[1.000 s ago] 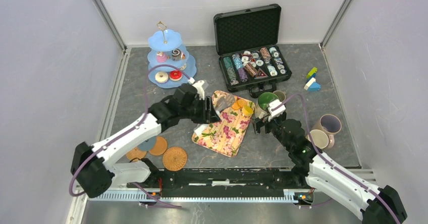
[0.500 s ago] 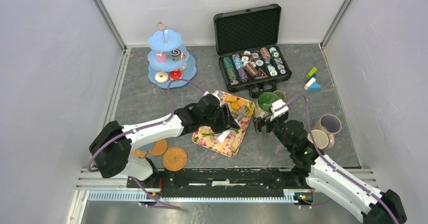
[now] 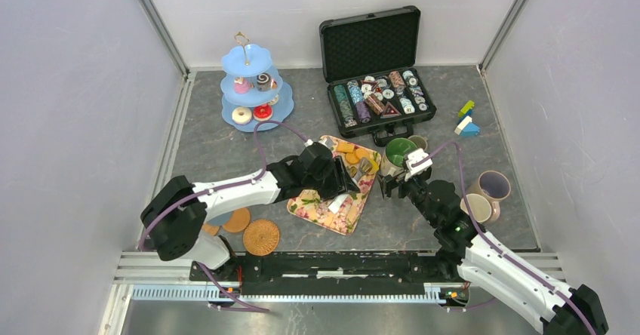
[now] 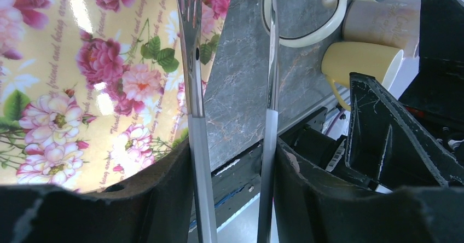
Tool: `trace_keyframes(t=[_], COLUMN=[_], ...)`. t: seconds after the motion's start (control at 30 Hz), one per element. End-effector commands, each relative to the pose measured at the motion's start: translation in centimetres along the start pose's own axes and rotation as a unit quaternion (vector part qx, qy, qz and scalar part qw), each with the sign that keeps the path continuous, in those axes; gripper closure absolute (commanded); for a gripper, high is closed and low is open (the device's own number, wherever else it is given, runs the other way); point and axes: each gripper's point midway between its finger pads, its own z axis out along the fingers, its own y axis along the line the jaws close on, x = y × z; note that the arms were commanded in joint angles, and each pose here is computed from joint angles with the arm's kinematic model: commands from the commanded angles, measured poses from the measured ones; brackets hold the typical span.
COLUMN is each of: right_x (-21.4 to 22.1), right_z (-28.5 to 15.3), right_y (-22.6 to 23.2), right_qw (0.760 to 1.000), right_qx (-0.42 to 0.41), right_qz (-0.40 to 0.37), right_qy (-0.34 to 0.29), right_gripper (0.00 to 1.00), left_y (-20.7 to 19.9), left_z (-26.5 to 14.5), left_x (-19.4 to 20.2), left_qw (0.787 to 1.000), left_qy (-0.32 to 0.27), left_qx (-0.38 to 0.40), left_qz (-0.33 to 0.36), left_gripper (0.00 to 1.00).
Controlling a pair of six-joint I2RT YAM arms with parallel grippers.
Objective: Serve the afternoon tea
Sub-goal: Move the tray with dessert.
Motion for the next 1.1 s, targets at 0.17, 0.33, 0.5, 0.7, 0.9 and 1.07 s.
trace_keyframes(t=[0.17,0.33,0.5,0.7,0.9,1.07], right_x=[-1.6,-1.5,-1.4,-1.4,-1.4,-1.5], right_z=[0.1,0.2,0.2,0.2,0.2,0.2], right_y=[0.0,0.0,0.0,0.1,0.1,0.1], right_qw=[1.0,1.0,1.0,1.0,1.0,1.0], right_qx=[0.002,0.002,0.002,0.001,0.0,0.0], right_qz=[0.007,0.007,0.007,0.007,0.007,0.007], right_qy=[-0.021,-0.02,-0.018,-0.018,-0.018,-0.019], right_gripper=[0.02,0.02,0.02,0.02,0.02,0.02], left_y=[-0.9,-1.0,-1.2,-2.2,-2.6,-2.4], left_z=[1.3,1.9,2.4,2.2,2.3,2.8], left_x=[-0.5,-0.7,-0.3,0.4,0.7,0.7], left_qw=[1.0,0.999,0.999,0.997,0.995,0.995], left_qy=[-0.011,-0.006,0.008,0.037,0.051,0.055], left_qx=[0.02,0.015,0.017,0.035,0.042,0.034], left_qz=[0.019,0.038,0.045,0.066,0.073,0.072], left_gripper=[0.42,0.41,0.43,0.43,0.45,0.45])
